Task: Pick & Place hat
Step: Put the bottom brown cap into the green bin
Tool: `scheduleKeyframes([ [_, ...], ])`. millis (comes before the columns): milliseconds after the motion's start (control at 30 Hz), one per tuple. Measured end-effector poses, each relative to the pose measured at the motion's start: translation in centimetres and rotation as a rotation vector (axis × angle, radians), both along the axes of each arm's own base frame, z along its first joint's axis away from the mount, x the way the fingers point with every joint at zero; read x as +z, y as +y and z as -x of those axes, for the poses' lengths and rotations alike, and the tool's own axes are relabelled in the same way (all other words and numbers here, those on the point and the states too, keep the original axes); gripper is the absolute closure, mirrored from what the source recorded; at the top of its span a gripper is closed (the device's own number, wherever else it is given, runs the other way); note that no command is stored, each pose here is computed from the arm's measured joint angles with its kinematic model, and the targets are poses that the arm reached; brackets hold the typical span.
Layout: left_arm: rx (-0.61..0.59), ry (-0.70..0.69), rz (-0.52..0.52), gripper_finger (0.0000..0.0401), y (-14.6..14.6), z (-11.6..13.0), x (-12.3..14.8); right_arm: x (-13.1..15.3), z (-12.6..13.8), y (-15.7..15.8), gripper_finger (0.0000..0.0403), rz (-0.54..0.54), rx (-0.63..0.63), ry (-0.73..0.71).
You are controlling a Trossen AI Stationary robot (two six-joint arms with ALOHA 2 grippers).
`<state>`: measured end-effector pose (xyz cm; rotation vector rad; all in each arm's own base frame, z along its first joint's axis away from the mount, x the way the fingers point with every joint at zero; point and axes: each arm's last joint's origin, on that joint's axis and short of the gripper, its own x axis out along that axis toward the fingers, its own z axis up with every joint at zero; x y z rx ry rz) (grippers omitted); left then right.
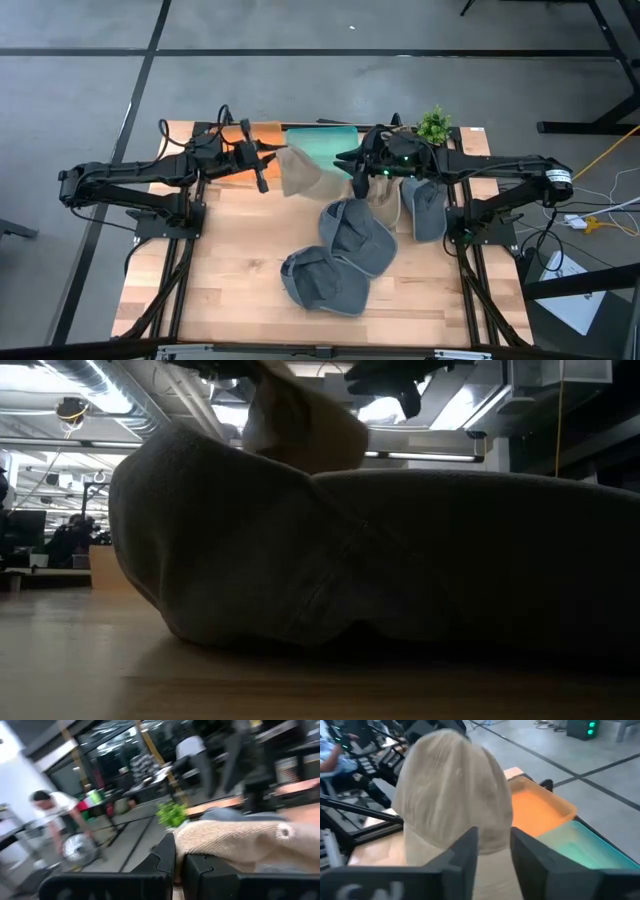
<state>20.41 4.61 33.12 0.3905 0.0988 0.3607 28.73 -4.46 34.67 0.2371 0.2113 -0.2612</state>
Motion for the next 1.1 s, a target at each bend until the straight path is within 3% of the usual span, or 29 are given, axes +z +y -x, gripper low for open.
scheduleKeyframes([
  [267,-0.131,-0.034,0.055,0.0397,-0.2,-0.8,-0.1,-0.7,-2.0,-0.1,0.0136,-0.06,0.065,-0.074],
  [433,-0.175,-0.084,0.081,0.0396,-0.2,-1.6,-0.1,-2.2,-4.1,-0.2,0.0079,-0.087,0.142,-0.106],
  [767,-0.282,-0.117,0.116,0.0397,-0.9,-2.5,-0.2,-4.0,-6.3,-0.3,0.0078,-0.166,0.202,-0.156],
  [933,-0.284,-0.116,0.129,0.0396,-0.9,-2.6,-0.3,-5.3,-7.6,-0.3,0.0081,-0.242,0.28,-0.183],
  [1100,-0.265,-0.111,0.13,0.0396,-0.8,-2.6,-0.3,-5.3,-8.2,-0.3,0.0096,-0.248,0.321,-0.252],
])
